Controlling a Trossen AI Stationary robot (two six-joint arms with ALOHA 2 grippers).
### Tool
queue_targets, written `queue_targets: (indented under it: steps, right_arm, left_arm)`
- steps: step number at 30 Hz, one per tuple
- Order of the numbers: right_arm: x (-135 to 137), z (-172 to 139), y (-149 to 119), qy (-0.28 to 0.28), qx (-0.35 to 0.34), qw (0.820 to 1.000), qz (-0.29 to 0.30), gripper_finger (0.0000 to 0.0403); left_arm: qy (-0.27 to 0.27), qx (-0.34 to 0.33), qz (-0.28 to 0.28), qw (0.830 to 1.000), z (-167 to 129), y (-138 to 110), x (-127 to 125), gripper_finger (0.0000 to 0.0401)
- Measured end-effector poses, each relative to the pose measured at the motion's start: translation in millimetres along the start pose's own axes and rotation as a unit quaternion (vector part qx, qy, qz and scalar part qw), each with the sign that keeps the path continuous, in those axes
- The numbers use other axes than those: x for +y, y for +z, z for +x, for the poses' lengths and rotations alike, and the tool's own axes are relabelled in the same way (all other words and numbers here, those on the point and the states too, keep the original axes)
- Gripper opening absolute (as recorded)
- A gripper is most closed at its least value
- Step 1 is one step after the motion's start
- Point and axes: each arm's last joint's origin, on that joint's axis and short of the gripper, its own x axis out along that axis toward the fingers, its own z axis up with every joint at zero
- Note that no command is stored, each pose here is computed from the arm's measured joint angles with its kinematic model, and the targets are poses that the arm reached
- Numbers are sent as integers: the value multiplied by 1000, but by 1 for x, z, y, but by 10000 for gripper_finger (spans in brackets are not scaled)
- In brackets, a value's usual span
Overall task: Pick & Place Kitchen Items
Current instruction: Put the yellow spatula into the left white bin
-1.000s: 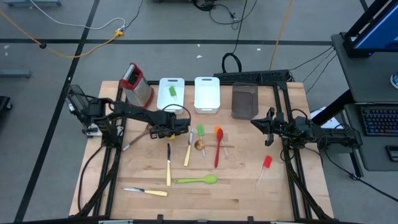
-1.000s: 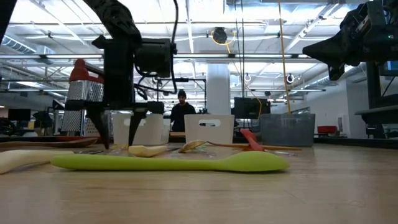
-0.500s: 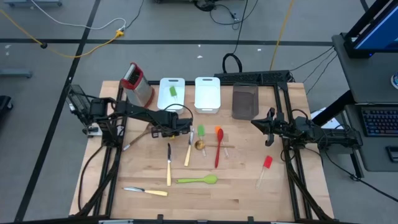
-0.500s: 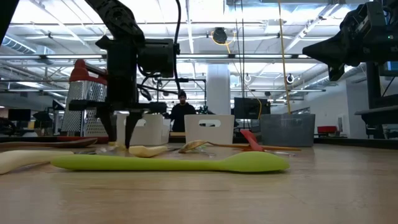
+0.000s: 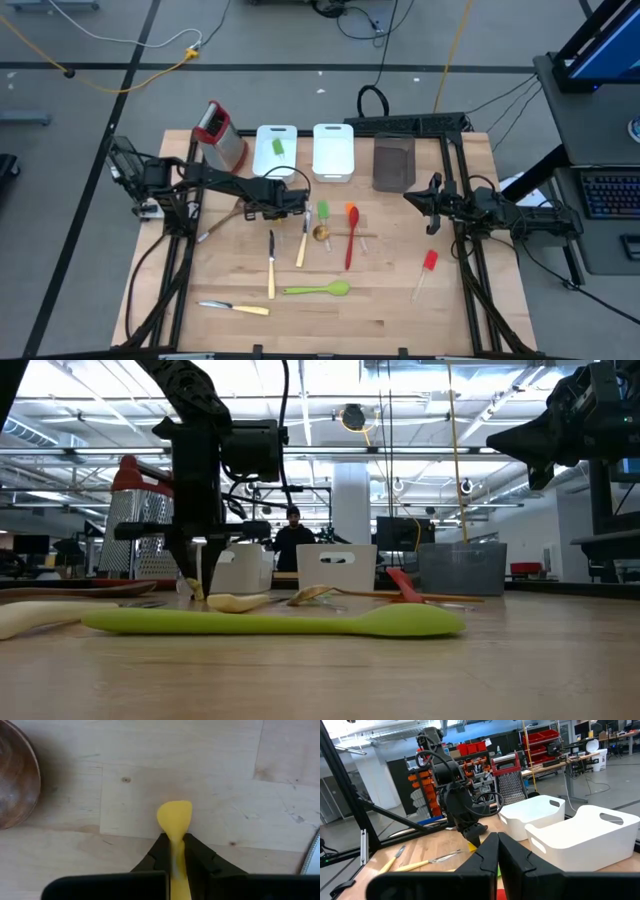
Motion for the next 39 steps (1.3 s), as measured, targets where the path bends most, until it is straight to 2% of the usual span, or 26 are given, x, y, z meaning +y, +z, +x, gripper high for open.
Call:
queue_targets:
  steps: [6,14,18,22,24,29,33,39]
  right_arm:
    - [0,0,0,0,0,1000,0,4]
    - [0,0,0,0,0,1000,-1,4]
    - [0,0,0,0,0,1000,-1,4]
    - [0,0,0,0,0,1000,-2,4]
    - [0,0,0,0,0,1000,-2,4]
    - [0,0,0,0,0,1000,-2,4]
    - [0,0,0,0,0,1000,-2,4]
    - [0,0,0,0,0,1000,-2,4]
  left_arm:
    - [-28,-18,-1,999,-24,5,6,17]
    - [-105,-22,-10,994,-67,12,14,17]
    - [-160,-13,10,987,-92,14,19,17]
    - [-258,-26,55,964,-117,17,17,16]
    - [-318,-44,66,945,-130,19,12,16]
    - [-416,-129,44,899,-152,33,1,16]
    - [-437,-194,-5,878,-160,53,-1,16]
    - [-387,-257,-67,883,-153,85,7,16]
